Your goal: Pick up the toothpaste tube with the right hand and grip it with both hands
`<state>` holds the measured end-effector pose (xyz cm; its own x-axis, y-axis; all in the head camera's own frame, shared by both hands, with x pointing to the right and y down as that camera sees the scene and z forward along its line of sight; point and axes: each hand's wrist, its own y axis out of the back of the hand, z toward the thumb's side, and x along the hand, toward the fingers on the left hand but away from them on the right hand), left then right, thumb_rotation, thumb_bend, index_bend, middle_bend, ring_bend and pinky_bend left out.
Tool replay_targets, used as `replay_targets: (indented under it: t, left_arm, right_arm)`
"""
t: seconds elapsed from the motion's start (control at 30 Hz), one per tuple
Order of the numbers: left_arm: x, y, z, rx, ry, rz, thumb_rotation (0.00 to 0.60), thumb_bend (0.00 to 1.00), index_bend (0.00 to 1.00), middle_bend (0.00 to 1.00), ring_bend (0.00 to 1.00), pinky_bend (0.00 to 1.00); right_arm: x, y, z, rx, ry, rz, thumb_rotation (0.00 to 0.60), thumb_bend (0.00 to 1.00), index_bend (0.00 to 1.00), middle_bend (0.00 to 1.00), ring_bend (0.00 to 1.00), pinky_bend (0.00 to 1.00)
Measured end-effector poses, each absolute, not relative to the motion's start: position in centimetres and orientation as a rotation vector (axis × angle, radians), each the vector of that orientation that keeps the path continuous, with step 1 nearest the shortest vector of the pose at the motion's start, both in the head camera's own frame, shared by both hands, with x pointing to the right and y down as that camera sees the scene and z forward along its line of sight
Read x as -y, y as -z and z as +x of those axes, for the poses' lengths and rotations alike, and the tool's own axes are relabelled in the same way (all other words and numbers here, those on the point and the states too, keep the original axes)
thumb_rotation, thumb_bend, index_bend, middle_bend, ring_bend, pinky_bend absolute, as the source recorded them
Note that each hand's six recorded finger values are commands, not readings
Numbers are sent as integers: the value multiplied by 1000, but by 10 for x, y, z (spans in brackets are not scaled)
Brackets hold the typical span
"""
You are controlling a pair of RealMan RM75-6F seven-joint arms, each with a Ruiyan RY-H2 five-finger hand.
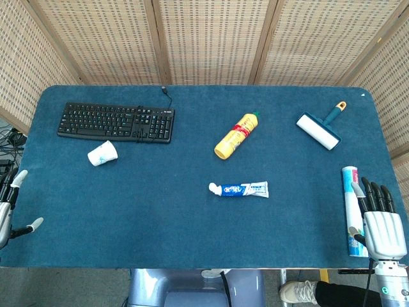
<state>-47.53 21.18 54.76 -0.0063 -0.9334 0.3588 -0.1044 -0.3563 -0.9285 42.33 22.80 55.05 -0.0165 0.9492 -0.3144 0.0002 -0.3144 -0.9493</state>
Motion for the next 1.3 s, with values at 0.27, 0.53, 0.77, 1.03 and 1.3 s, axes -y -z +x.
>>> replay_targets:
  t: [0.27, 0.53, 0.77, 1.03, 1.3]
  left_arm:
    - [-213, -548, -475, -1106, 1452, -1549, 600, 0, 0, 0, 0, 0]
    - [-209, -548, -474, -1121, 1430, -1555, 600, 0, 0, 0, 0, 0]
    - [-207, -560, -470, -1087, 1457, -1565, 600, 0, 0, 0, 0, 0]
    - [-203, -564, -474, -1103, 1482, -1558, 600, 0, 0, 0, 0, 0]
    - [-201, -570, -479, -1100, 1510, -1563, 600, 0, 0, 0, 0, 0]
  right_arm:
    - [-228, -551, 423, 1045, -1455, -1427, 600, 0, 0, 0, 0, 0]
    - [-214, -574, 400, 960, -1439, -1575, 600, 0, 48, 79, 18, 0]
    - [-164, -609, 343, 813, -1345, -1765, 600, 146, 256, 275, 214, 227]
    - [-116, -652, 282, 829, -1339, -1917, 600, 298, 318, 334, 267, 276]
    - [-113, -690, 252, 771, -1431, -1925, 600, 371, 348, 363, 292, 276]
